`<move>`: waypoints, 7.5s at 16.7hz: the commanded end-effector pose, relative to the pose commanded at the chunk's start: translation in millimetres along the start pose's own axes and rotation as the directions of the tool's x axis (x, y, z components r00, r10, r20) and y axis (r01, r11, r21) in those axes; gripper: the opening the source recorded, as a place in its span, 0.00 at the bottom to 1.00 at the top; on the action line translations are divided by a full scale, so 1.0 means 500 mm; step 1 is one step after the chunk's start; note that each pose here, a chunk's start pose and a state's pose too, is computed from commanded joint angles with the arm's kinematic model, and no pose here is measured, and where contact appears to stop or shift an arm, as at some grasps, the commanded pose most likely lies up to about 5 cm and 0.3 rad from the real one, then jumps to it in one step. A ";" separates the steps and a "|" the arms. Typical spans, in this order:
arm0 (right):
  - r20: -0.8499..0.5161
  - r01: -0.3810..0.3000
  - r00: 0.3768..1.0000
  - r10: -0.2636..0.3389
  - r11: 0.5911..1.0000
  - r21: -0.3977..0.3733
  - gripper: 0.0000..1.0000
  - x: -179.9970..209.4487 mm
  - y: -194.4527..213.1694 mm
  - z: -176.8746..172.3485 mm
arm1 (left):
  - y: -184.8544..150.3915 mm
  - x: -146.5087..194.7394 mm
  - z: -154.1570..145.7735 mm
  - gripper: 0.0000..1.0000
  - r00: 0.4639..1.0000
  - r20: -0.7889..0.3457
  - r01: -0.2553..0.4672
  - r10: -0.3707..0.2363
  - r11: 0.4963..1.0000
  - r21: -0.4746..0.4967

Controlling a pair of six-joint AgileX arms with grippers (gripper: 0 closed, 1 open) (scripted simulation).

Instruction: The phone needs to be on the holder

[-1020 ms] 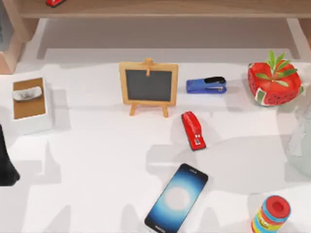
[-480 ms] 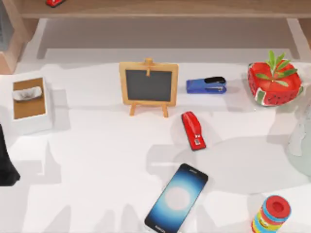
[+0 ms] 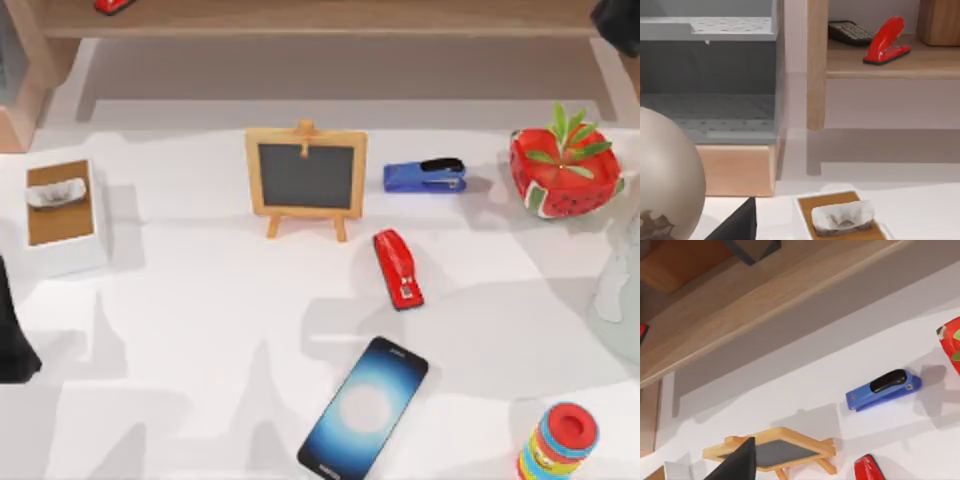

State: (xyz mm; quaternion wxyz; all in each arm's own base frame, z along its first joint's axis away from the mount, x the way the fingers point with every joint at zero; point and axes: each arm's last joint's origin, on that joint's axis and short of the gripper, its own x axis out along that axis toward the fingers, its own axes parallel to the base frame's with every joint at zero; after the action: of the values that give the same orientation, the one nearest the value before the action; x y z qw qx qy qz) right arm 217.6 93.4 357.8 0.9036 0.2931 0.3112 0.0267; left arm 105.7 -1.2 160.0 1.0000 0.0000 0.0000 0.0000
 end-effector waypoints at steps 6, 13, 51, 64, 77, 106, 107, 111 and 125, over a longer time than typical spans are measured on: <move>-0.423 0.289 0.875 -0.237 0.955 0.063 1.00 0.200 0.105 -0.142 | 0.000 0.000 0.000 1.00 1.000 0.000 0.000 0.000 1.000 0.000; -0.623 0.577 0.609 -0.491 0.813 -0.076 1.00 0.307 0.139 -0.376 | 0.000 0.000 0.000 1.00 1.000 0.000 0.000 0.000 1.000 0.000; -0.635 0.629 0.547 -0.545 0.768 -0.117 0.00 0.406 0.049 -0.526 | 0.000 0.000 0.000 1.00 1.000 0.000 0.000 0.000 1.000 0.000; -0.633 0.618 0.552 -0.543 0.776 -0.126 0.00 0.357 0.087 -0.471 | 0.000 0.000 0.000 1.00 1.000 0.000 0.000 0.000 1.000 0.000; -0.618 0.164 0.784 -0.060 0.980 0.112 0.00 0.336 0.117 -0.163 | 0.000 0.000 0.000 1.00 1.000 0.000 0.000 0.000 1.000 0.000; 0.108 0.047 0.994 0.025 0.790 -0.611 0.00 -0.036 -0.761 0.196 | 0.000 0.000 0.000 1.00 1.000 0.000 0.000 0.000 1.000 0.000; 0.108 0.047 0.994 0.025 0.790 -0.611 0.00 -0.036 -0.761 0.196 | 0.000 0.000 0.000 1.00 1.000 0.000 0.000 0.000 1.000 0.000; 0.111 0.051 0.994 0.021 0.791 -0.609 0.00 -0.037 -0.760 0.201 | 0.000 0.000 0.000 1.00 1.000 0.000 0.000 0.000 1.000 0.000; 0.108 0.047 0.994 0.025 0.790 -0.611 0.00 0.063 -0.759 0.206 | 0.000 0.000 0.000 1.00 1.000 0.000 0.000 0.000 1.000 0.000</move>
State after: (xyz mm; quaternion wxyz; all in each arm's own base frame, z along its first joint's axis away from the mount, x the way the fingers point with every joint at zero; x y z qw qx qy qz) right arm 251.7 -266.2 198.6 0.9657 -0.0160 0.2372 0.1046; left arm 105.7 -1.2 160.0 1.0000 0.0000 0.0000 0.0000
